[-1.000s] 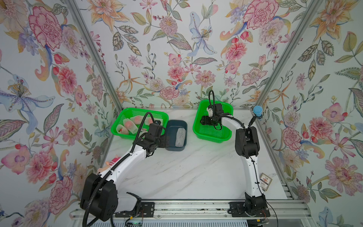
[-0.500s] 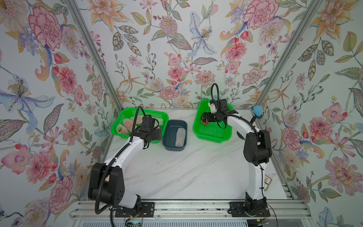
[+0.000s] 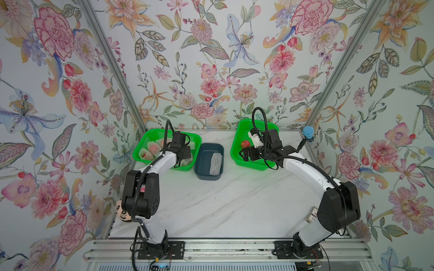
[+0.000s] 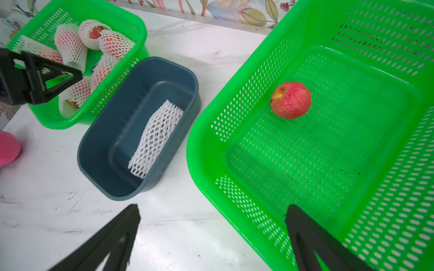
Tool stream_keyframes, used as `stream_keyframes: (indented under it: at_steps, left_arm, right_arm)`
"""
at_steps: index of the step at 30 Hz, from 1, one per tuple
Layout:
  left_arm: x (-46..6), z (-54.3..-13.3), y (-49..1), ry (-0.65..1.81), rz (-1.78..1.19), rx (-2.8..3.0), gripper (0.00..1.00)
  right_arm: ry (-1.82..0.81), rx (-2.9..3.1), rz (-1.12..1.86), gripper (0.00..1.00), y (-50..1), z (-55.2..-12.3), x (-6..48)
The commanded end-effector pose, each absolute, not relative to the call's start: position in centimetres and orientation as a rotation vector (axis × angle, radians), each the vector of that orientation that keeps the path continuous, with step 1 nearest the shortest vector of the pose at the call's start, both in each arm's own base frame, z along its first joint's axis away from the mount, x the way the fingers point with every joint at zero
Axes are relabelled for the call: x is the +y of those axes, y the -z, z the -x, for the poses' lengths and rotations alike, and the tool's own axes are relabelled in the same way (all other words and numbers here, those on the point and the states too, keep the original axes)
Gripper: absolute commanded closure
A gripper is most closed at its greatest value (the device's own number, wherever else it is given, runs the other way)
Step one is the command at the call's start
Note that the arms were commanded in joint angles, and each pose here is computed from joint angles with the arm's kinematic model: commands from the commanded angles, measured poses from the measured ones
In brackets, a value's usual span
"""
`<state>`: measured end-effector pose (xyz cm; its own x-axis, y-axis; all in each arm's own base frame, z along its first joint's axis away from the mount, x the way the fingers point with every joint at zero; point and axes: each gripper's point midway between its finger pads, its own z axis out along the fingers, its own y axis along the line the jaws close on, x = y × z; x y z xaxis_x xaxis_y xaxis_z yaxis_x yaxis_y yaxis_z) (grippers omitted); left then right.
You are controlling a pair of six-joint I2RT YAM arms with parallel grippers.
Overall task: Remove foam nets from apples
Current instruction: Pick up the apple from the basket.
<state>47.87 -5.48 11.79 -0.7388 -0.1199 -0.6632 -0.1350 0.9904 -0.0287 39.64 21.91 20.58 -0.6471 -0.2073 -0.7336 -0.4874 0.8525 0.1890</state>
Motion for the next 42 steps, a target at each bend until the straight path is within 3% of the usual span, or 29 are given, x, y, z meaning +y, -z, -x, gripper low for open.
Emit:
stream_keyframes:
  at_steps: [1,9,16,24,42]
  left_arm:
    - [-5.2,-50.1,-12.1,-0.009,0.224,2.364,0.35]
    - [-5.4,-51.6,-9.7,-0.008,0.268,2.385,0.48]
    - [-5.4,-51.9,-8.4,-0.012,0.287,2.399,0.63]
    - [-5.2,-51.8,-9.1,-0.016,0.291,2.382,0.99]
    - [-5.1,-49.7,-15.8,0.017,0.236,2.286,1.0]
  right_arm:
    - [-0.46,2.222,0.509,0.01,-22.1,-37.8,21.1]
    - [-0.476,2.178,0.493,0.01,-23.4,-34.2,19.5]
    - [-0.463,2.183,0.498,0.01,-22.9,-33.6,19.0]
    - [-0.488,2.183,0.513,0.01,-22.8,-33.6,19.5]
    - [-0.707,2.042,0.801,0.01,-24.3,-30.0,25.8]
